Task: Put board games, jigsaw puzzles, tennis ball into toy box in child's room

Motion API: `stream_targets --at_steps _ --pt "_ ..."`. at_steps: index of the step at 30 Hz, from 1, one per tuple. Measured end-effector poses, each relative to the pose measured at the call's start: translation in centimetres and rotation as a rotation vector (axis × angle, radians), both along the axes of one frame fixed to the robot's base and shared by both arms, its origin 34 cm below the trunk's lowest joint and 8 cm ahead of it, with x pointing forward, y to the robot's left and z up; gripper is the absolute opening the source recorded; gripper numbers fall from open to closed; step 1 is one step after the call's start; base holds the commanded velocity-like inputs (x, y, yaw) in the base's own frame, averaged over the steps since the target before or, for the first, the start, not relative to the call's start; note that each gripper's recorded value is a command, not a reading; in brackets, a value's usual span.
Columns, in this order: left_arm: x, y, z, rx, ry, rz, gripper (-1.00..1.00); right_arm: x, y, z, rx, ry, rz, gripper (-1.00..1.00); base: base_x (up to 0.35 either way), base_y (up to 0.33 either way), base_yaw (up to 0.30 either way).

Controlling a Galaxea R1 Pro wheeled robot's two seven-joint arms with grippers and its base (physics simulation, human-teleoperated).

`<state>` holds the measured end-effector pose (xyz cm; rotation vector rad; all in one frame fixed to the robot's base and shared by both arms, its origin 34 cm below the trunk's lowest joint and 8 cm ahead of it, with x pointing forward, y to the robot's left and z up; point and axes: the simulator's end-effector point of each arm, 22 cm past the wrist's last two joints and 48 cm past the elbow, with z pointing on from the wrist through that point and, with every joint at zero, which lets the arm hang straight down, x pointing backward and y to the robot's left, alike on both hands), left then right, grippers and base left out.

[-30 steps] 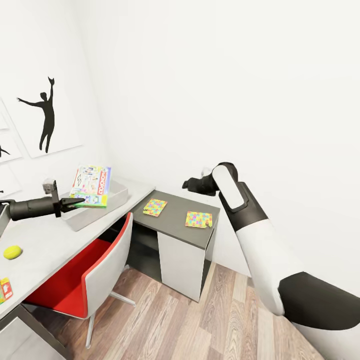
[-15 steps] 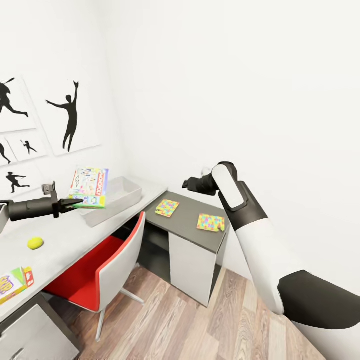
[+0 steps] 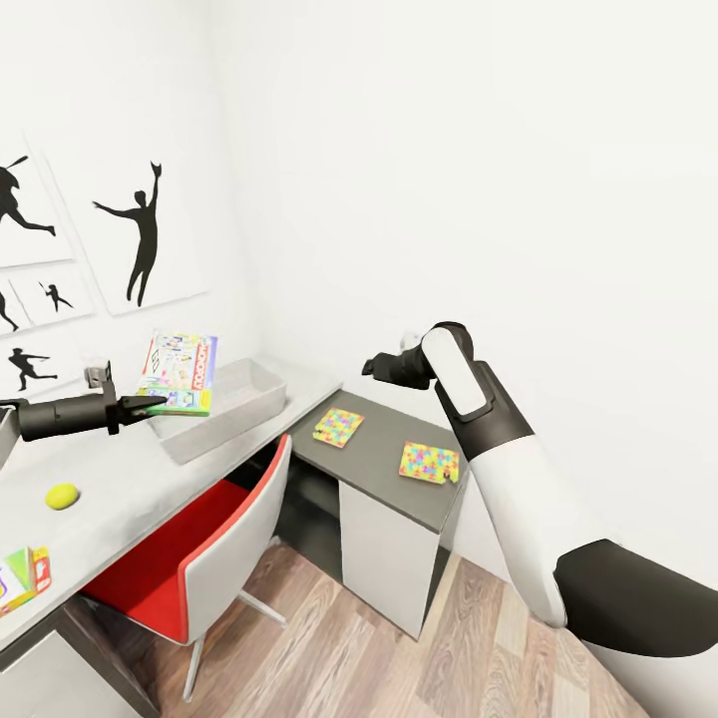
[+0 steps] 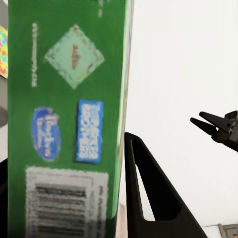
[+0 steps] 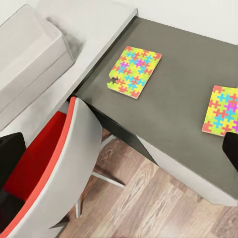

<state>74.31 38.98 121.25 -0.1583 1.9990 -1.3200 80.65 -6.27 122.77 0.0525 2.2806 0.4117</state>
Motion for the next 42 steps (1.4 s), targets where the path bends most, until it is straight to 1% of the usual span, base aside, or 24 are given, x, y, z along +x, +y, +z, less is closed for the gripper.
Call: stream_targets --at_steps 4,11,17,22,26,29,39,42 --pt "0.0 0.2 0.3 -0.01 -0.007 0.006 -1.0 0.0 0.0 0.0 -0.002 0.0 -0.002 1.0 0.023 -0.001 0.057" --pt "0.0 0.4 0.8 -0.022 -0.02 0.015 -1.0 0.0 -0.2 0.2 -0.008 -0.004 -0.005 1.0 0.003 0.0 0.197" --pt "0.0 0.4 0.9 -0.024 -0.022 0.015 -1.0 -0.1 0.0 0.7 -0.004 -0.015 -0.002 1.0 0.049 0.001 0.022" --pt "0.0 0.4 1.0 -0.024 -0.023 0.014 -1.0 -0.2 0.0 0.8 -0.012 -0.018 0.0 1.0 0.274 0.077 0.104" --pt "-0.1 0.4 1.3 -0.024 -0.028 0.014 -1.0 -0.5 0.5 0.9 -0.04 -0.029 0.015 1.0 0.319 0.108 0.224" --pt "-0.2 0.4 1.4 -0.023 -0.03 0.014 -1.0 -0.6 0.7 1.1 -0.047 -0.034 0.019 1.0 0.329 0.027 0.242" --pt "-0.4 0.4 2.0 -0.024 -0.039 0.014 -1.0 -0.8 0.7 1.7 -0.051 -0.044 0.02 1.0 0.289 -0.14 0.255" --pt "-0.4 0.4 2.1 -0.024 -0.041 0.014 -1.0 -0.8 0.8 1.8 -0.05 -0.046 0.021 1.0 0.245 0.005 0.257"
